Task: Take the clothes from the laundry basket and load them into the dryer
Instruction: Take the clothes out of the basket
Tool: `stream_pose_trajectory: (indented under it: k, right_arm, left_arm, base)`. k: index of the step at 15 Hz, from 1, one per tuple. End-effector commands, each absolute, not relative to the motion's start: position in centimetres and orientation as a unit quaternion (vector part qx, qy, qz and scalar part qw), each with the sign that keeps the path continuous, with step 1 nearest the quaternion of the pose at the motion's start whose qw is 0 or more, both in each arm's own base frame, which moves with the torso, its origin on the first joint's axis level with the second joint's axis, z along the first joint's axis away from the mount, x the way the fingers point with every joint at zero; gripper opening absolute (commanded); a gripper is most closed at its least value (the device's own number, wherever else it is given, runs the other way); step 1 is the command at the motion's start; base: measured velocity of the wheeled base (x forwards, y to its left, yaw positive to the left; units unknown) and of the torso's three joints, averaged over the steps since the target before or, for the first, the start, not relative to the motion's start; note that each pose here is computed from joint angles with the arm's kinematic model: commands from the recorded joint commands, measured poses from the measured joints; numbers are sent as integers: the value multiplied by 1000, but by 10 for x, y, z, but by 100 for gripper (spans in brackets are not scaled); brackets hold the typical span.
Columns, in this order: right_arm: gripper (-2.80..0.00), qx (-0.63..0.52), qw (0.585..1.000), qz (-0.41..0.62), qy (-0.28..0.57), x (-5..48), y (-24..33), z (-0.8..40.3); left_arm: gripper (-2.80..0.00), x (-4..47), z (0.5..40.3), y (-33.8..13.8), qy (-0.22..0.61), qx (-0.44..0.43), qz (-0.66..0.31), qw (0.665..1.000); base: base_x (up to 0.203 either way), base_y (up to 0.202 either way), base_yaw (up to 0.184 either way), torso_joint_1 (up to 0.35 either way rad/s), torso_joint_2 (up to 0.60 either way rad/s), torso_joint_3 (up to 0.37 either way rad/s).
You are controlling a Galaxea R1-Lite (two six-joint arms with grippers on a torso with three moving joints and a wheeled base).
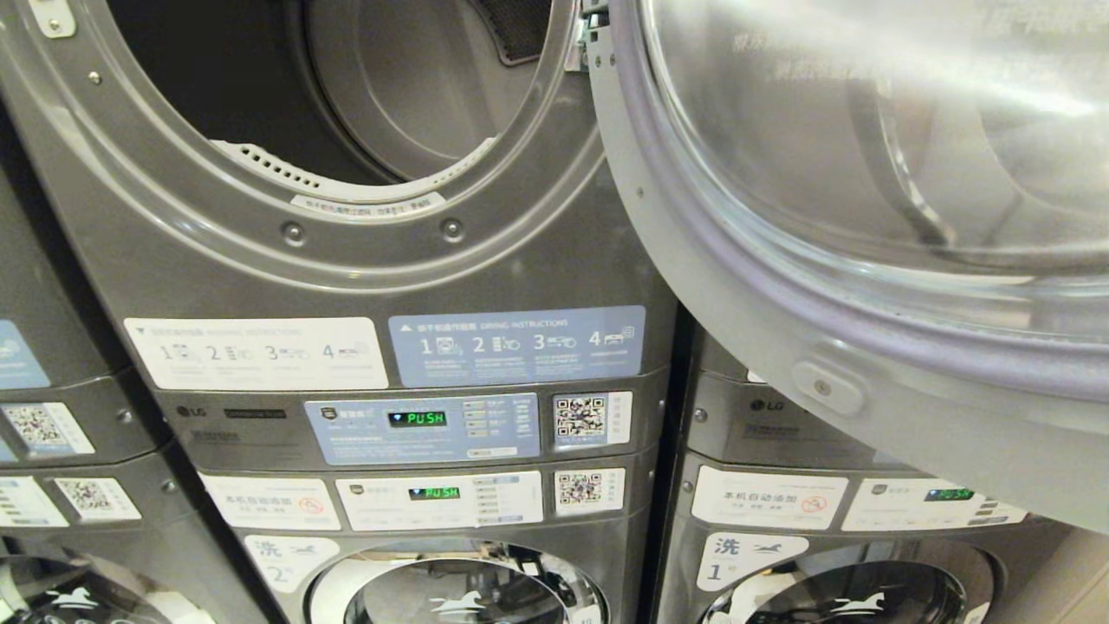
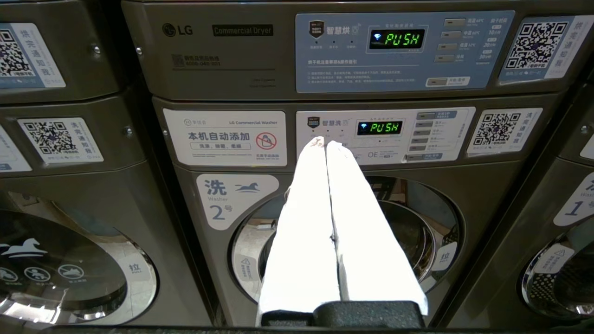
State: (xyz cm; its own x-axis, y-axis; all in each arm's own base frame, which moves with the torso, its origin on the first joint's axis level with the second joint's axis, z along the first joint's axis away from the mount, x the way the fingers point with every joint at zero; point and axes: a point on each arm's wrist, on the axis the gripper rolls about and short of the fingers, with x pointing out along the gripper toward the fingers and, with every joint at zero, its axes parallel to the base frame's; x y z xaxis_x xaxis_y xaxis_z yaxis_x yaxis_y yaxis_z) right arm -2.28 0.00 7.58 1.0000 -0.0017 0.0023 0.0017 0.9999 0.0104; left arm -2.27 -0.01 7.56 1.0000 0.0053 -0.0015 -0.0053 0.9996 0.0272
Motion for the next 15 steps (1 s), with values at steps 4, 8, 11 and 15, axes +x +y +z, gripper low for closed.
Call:
stream_pose_trajectory:
  k: [4, 8, 11, 15]
  right_arm:
    - [-280, 5, 1000, -1, -1, -23, 0, 76]
    - [-280, 5, 1000, -1, -2, -23, 0, 76]
    - [-280, 5, 1000, -1, -1, -23, 0, 76]
    - [-280, 5, 1000, -1, -1, -23, 0, 76]
  left_arm:
    - [-280, -23, 76, 0, 1, 14, 3, 1000]
    - [-280, -23, 76, 0, 1, 14, 3, 1000]
    - [-280, -23, 76, 0, 1, 14, 3, 1000]
    - [-280, -23, 76, 0, 1, 14, 3, 1000]
  base:
    - [0, 0, 0, -78, 161, 85]
    - [0, 0, 0, -80, 167, 94]
    - [0, 0, 0, -92, 204, 105]
    - [0, 0, 0, -117, 259, 134]
